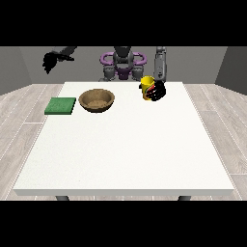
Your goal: Pick the cup and pour the ball into the bowl, then pick the bowl and place it on the pad
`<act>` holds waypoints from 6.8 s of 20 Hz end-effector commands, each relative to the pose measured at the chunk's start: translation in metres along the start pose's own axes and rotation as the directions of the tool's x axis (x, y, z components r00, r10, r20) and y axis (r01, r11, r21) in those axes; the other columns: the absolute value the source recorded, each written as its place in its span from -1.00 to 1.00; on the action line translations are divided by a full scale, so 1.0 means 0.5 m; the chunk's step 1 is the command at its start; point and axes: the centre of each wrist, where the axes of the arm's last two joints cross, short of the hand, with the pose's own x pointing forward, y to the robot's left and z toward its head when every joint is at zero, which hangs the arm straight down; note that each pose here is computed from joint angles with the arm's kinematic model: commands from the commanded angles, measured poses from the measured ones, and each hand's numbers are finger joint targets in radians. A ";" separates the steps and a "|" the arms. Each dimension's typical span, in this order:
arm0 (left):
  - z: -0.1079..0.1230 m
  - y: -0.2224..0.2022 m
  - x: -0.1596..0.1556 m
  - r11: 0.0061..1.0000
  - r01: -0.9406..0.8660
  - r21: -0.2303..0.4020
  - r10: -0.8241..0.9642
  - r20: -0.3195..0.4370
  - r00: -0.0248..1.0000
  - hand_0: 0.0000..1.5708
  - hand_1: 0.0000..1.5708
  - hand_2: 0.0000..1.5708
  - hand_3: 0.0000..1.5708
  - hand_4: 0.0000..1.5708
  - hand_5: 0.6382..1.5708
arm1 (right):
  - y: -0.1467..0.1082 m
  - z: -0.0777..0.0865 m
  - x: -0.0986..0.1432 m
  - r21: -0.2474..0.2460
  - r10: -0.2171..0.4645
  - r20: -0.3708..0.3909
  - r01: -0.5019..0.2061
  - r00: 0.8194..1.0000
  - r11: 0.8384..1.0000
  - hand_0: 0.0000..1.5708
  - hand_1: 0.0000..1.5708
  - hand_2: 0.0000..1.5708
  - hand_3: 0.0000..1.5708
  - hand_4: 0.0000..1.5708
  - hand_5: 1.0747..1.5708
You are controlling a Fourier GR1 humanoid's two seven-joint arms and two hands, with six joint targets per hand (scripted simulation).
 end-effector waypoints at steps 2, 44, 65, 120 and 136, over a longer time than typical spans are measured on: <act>-0.110 0.140 0.010 0.953 0.301 -0.040 -0.302 -0.029 0.953 0.83 0.83 1.00 1.00 1.00 0.46 | 0.006 0.027 -0.040 0.000 -0.029 -0.085 0.029 0.996 1.000 -1.00 -1.00 -1.00 -1.00 -1.00 0.99; -0.232 -0.246 0.357 -0.283 0.927 0.247 -0.760 0.532 -0.374 0.86 0.86 1.00 1.00 0.92 0.16 | -0.083 0.026 -0.076 -0.003 -0.070 -0.114 0.070 0.991 0.998 -1.00 -1.00 -1.00 -1.00 -1.00 1.00; -0.194 -0.129 0.301 0.978 0.206 -0.023 -0.206 -0.233 0.950 -1.00 -1.00 -1.00 -1.00 -1.00 0.94 | -0.026 0.003 -0.090 -0.084 -0.132 -0.117 0.123 0.984 0.989 -1.00 -1.00 -1.00 -1.00 -0.58 0.99; -0.023 0.088 0.092 0.936 -0.338 -0.102 0.299 -0.281 0.912 -1.00 -1.00 -1.00 -1.00 0.27 0.66 | 0.169 -0.139 -0.152 -0.179 0.273 -0.661 -0.500 0.699 0.847 1.00 1.00 1.00 0.13 0.03 0.98; -0.100 0.236 0.124 0.934 -0.346 -0.086 0.339 -0.083 0.937 -1.00 -1.00 -1.00 -1.00 0.60 0.85 | -0.099 -0.136 0.006 -0.326 0.231 -0.567 -0.472 0.791 0.819 1.00 1.00 1.00 -0.72 0.12 1.00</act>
